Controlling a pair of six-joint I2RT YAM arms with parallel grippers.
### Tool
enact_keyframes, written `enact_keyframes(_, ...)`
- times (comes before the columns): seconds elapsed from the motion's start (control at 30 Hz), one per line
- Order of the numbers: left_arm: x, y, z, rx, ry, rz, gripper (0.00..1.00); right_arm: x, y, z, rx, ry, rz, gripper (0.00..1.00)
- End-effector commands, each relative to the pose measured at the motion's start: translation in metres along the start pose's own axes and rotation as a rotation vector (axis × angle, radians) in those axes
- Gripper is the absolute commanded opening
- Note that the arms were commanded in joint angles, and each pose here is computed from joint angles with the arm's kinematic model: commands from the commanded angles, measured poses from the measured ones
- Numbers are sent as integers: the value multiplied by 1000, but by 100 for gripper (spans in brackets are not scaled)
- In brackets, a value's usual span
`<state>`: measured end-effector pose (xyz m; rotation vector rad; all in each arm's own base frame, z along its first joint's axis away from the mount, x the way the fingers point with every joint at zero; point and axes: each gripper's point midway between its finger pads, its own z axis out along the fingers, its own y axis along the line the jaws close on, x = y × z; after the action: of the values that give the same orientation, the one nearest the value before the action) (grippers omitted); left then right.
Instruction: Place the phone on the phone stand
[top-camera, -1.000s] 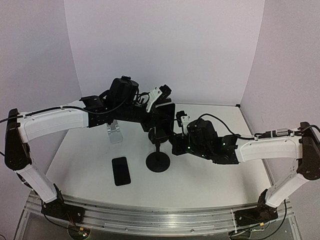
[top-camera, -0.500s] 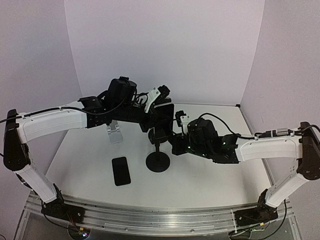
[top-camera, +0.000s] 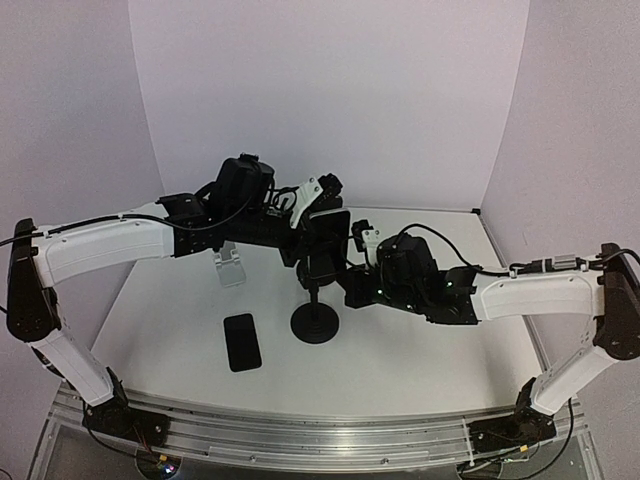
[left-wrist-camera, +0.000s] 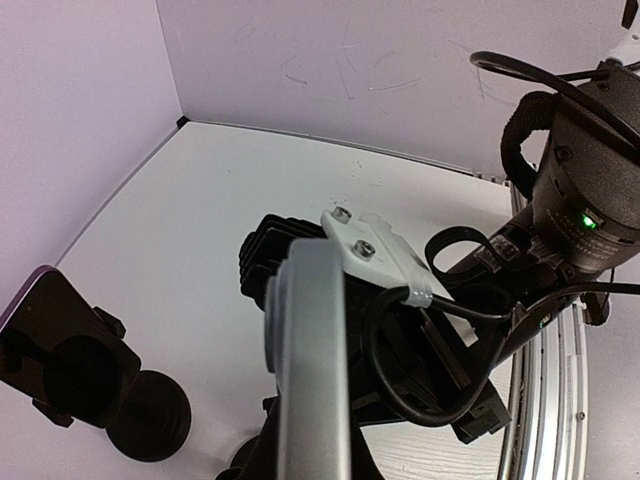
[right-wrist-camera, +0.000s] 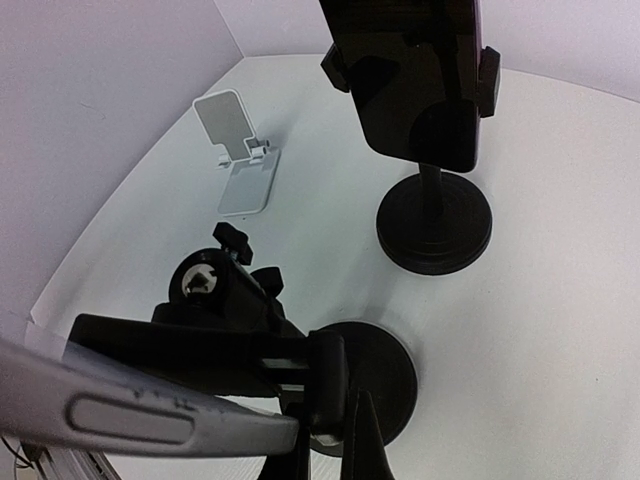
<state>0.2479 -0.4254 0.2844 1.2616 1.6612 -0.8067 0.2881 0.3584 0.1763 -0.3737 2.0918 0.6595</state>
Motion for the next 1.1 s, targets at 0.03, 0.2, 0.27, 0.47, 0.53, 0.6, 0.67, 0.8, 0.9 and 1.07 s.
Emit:
enact_keyframes(0.03,117,-38,-31,140,457,-193,0,-36,-105,-14,383,-136,119,0)
enact_keyframes(0.2,120,-20,-28,67,464,-189,0,-33,-106,-17,379,-128,112,0)
enact_keyframes(0.27,124,-8,-26,12,482,-184,0,-31,-107,-19,384,-124,108,0)
enact_keyframes(0.47,142,0,-29,-34,559,-184,0,-31,-106,-18,382,-116,105,0)
enact_keyframes(0.53,148,1,-30,-44,586,-185,0,-32,-105,-15,377,-112,103,0)
enact_keyframes(0.6,152,2,-32,-58,601,-188,0,-34,-103,-14,370,-113,100,0)
enact_keyframes(0.67,151,5,-33,-76,600,-185,0,-36,-101,-14,363,-115,99,0)
enact_keyframes(0.8,158,13,-36,-126,629,-175,0,-37,-96,-15,354,-118,91,0)
enact_keyframes(0.9,162,16,-35,-146,642,-184,0,-37,-89,-13,337,-114,87,0)
enact_keyframes(1.07,162,16,-29,-146,626,-218,0,-35,-79,-11,310,-106,81,0)
